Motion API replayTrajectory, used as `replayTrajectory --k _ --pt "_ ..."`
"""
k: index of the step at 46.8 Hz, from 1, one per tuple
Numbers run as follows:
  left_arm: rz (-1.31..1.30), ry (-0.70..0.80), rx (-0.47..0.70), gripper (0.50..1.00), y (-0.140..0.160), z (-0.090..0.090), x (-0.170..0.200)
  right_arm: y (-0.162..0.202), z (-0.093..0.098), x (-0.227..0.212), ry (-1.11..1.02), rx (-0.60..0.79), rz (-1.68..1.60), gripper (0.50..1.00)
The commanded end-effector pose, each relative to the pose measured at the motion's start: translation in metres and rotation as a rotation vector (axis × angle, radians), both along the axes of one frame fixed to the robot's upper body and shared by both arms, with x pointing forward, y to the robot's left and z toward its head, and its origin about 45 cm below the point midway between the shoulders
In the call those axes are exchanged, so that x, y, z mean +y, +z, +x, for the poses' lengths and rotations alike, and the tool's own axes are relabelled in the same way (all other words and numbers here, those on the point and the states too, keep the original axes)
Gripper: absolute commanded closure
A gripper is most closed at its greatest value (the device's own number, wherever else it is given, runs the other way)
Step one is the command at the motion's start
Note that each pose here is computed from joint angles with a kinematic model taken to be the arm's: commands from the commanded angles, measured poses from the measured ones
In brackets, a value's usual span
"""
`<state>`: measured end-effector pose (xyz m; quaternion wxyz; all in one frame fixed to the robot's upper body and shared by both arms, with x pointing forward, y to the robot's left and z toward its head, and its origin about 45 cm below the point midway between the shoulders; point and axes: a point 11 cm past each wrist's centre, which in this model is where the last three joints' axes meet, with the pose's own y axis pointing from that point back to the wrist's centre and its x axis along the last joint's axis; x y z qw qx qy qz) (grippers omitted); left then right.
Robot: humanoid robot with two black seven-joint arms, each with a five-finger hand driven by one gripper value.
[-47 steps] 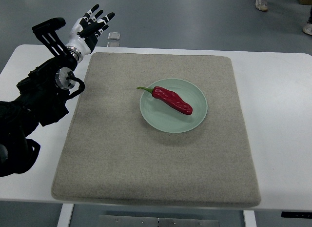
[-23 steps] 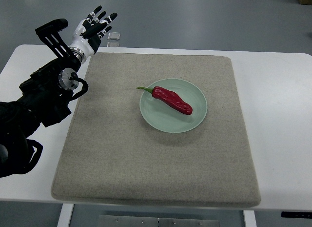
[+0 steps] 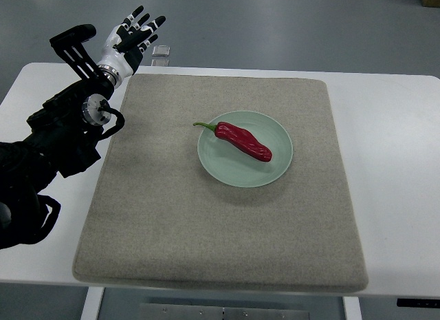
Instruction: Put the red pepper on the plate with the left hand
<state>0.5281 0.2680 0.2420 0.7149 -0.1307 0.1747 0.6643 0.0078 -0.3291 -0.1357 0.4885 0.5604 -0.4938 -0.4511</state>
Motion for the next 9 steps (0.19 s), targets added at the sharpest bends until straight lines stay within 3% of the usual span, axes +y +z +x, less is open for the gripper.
replayTrajectory --k 1,9 --pt "0.001 0.000 -0.001 0.527 0.001 0.000 0.000 0.000 0.000 0.000 -0.003 0.000 0.002 0.568" --pt "0.003 -0.001 -0.006 0.527 0.003 0.001 0.000 -0.001 -0.001 0.020 0.010 0.005 0.079 0.568"
